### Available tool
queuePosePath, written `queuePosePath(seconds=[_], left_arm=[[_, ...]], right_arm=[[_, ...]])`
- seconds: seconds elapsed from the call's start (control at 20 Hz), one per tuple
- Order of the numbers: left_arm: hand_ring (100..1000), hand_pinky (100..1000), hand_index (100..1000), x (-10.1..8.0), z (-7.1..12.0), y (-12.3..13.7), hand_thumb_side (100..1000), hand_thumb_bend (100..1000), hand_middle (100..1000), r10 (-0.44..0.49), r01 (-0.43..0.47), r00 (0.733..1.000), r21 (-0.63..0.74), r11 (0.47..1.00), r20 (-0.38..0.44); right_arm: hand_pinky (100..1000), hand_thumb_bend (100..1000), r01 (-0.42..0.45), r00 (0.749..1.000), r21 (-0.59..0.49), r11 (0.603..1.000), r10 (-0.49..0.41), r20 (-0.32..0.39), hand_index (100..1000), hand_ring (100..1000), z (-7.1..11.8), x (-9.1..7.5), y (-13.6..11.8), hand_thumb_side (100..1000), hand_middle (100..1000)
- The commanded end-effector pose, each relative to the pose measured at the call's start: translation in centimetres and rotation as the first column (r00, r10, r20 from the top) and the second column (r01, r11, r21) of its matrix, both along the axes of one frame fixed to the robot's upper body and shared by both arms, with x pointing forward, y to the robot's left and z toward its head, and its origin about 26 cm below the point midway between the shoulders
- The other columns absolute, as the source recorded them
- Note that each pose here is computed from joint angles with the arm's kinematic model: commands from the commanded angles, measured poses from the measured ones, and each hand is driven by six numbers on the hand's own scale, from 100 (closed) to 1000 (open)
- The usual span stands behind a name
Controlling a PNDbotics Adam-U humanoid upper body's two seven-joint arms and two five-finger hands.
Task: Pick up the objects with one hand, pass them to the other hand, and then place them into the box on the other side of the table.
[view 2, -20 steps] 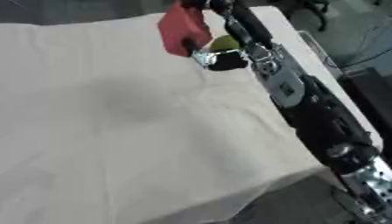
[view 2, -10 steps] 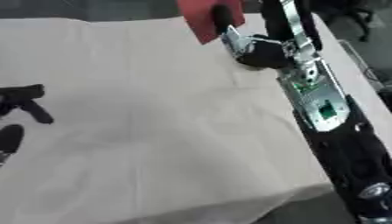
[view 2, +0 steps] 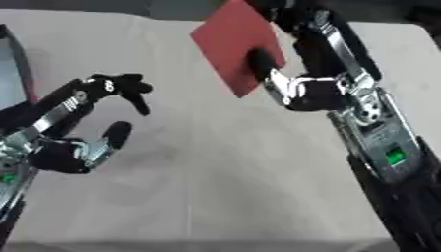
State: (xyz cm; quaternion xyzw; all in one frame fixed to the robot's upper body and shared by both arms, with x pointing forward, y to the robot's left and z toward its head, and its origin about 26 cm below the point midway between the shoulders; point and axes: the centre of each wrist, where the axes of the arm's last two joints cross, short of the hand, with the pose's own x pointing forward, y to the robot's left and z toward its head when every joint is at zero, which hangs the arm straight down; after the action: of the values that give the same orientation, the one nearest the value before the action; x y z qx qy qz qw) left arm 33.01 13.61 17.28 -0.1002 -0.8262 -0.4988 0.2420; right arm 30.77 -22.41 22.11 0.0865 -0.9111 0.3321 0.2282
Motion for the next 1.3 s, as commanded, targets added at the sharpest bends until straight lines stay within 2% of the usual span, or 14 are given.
queuePosePath(seconds=[0.05,0.35,0.75,1.05,1.3], left_arm=[[673,1000,896,-0.2,0.1,-1.2,683,100,613,-0.049,0.049,0.998,0.005,0.999,0.038],[703,1000,906,-0.5,-0.5,-2.7,688,100,646,-0.065,0.067,0.998,-0.056,0.996,0.026],[742,1000,933,-0.7,-0.6,-3.8,694,100,695,-0.019,0.019,1.000,-0.112,0.994,-0.006],[757,1000,946,-0.6,-0.8,-4.0,689,100,711,0.103,-0.107,0.994,-0.156,0.982,-0.031],[758,1000,943,-0.5,-1.9,-3.9,712,100,709,0.207,-0.213,0.977,-0.141,0.967,-0.052]], right_arm=[[857,100,-0.071,0.997,-0.034,0.997,0.070,-0.023,562,496,0.9,-0.3,0.7,415,424],[860,100,-0.153,0.982,-0.073,0.986,0.143,-0.122,562,489,0.9,-0.4,1.5,429,424],[858,100,-0.174,0.979,-0.107,0.979,0.160,-0.127,561,488,0.9,-0.4,2.0,424,424],[859,100,-0.182,0.978,-0.123,0.976,0.167,-0.125,562,488,0.7,-0.5,2.2,424,424],[858,100,-0.172,0.979,-0.121,0.978,0.156,-0.131,563,487,0.8,-0.4,2.0,423,424]])
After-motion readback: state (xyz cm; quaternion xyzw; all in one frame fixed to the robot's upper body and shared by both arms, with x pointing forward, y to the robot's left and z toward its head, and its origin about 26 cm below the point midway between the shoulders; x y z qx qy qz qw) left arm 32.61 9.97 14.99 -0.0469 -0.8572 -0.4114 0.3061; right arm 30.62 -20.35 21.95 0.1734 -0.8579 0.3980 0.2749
